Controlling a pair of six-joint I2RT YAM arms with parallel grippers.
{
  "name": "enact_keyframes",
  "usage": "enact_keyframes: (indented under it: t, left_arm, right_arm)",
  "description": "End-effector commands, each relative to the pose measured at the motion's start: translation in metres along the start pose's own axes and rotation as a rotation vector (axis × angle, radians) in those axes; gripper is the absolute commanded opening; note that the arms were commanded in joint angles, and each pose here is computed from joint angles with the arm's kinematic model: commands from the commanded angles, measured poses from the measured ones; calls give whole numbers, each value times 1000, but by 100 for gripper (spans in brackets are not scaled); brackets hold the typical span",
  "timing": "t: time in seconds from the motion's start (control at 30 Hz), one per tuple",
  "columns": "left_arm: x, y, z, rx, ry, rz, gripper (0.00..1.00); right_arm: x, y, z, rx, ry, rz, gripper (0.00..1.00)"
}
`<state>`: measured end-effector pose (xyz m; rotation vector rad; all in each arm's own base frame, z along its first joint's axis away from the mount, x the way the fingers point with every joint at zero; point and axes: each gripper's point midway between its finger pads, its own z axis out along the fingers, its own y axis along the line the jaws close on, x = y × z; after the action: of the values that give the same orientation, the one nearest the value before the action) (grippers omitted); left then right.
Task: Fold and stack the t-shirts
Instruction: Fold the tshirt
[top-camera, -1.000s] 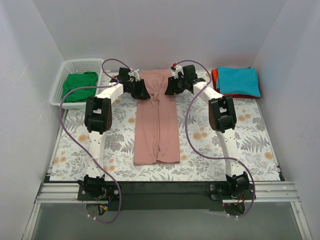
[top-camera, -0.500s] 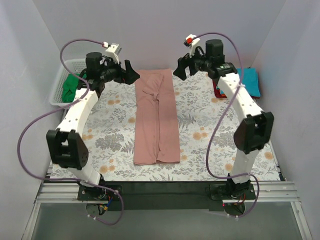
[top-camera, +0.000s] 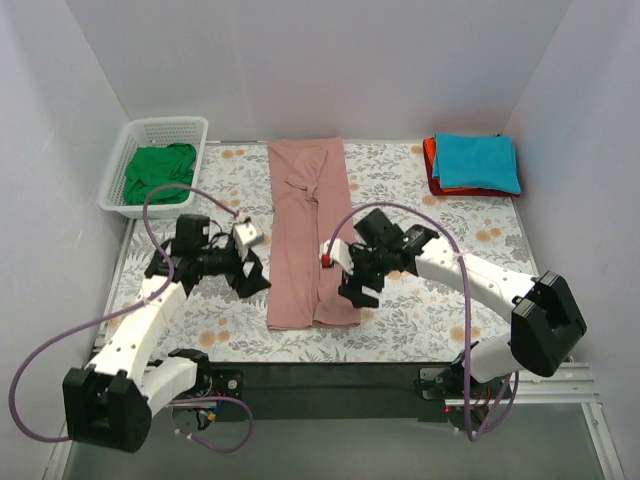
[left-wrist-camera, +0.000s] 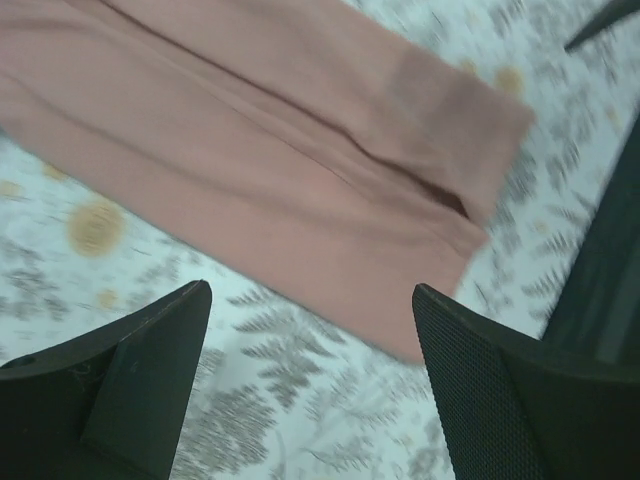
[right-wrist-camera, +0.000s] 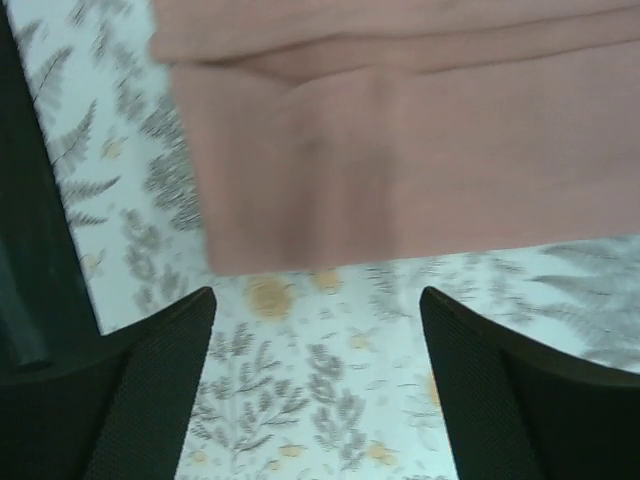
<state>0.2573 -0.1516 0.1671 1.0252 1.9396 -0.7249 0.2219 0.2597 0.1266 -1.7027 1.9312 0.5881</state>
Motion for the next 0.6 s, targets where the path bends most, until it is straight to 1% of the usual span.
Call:
enact_keyframes:
  t: [0.0,0.03,0.07,0.1,0.17,0.2,0.3,0.37,0.57]
  left_arm:
    - [46,-57,-4,168,18,224,77]
    - [56,-64,-3,191,24,287,71]
    - [66,-75,1,219,40,338,70]
    - [87,-85,4,236,56,357,68]
    - [97,-88,11,231,62,410,65]
    - [104,-90,14,231,68,412,63]
    - [109,-89,20,233,82,425,59]
    - [113,-90,24,248,99,416,57]
    - [116,-90,33,250,102,432,56]
  right_arm:
    - [4,33,-1,4,-1,-130,86]
    - [10,39,4,0,9,-138,84]
    - [17,44,13,-2,16,-150,82]
    - [20,52,20,-12,25,-170,76]
    - [23,58,31,-8,15,-184,70]
    - [23,63,35,-2,19,-210,67]
    - [25,68,46,1,25,-247,64]
    - [28,71,51,-5,24,-255,63]
    - [51,87,67,-39,64,-278,62]
